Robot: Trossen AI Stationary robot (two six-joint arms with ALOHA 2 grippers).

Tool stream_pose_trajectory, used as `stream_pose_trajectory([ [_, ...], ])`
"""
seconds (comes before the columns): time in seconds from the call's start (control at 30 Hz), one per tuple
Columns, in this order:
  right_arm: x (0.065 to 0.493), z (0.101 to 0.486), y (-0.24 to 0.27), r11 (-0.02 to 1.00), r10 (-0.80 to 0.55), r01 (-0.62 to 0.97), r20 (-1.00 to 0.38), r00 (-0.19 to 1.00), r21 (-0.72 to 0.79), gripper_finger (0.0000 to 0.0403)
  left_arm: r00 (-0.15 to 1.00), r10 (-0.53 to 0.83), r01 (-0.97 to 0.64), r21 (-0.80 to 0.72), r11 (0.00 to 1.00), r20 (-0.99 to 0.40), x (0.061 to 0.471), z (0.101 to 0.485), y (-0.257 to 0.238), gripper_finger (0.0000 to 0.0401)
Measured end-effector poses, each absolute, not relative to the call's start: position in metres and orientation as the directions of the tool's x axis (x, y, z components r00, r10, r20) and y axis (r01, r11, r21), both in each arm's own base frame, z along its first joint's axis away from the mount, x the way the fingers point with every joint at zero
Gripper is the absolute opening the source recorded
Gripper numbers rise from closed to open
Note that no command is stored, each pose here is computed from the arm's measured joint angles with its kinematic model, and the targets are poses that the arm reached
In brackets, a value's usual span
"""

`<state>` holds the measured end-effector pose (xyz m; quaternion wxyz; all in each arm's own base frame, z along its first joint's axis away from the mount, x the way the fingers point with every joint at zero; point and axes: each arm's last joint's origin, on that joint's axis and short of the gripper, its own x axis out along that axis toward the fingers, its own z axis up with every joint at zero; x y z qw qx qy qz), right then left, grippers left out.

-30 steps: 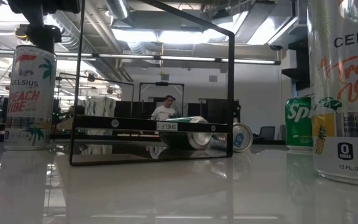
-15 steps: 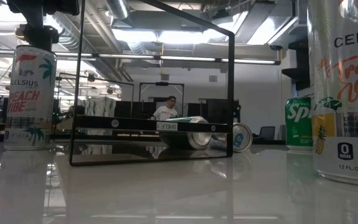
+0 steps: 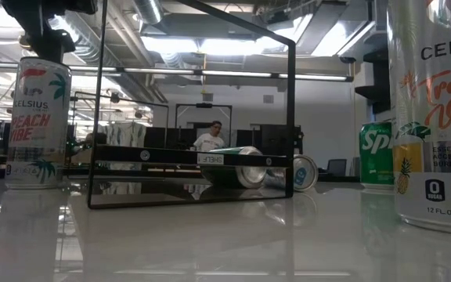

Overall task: Place canned beverage on shelf
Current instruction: Put the white pink soda can on the shelf

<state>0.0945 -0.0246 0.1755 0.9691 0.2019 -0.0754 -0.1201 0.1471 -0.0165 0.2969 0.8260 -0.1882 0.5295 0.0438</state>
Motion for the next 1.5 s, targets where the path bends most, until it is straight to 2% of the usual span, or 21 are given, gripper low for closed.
stream_pose_trajectory([
  [0.57, 0.094, 0.176, -0.025, 0.89, -0.263, 0.202, 0.098, 0.96, 0.409, 0.0372, 0.416, -0.074, -0.175, -0.159, 0.972, -0.906, 0.149, 0.293, -0.035, 0.0325],
  [0.83, 0.094, 0.176, -0.025, 0.89, -0.264, 0.202, 0.098, 0.96, 0.409, 0.0372, 0.376, -0.01, -0.185, -0.085, 0.979, -0.926, 0.16, 0.285, -0.039, 0.0325],
  [1.5, 0.095, 0.175, -0.025, 0.89, -0.261, 0.201, 0.097, 0.96, 0.409, 0.0372, 0.276, 0.023, -0.193, -0.032, 0.981, -0.961, 0.178, 0.268, -0.044, 0.0325],
])
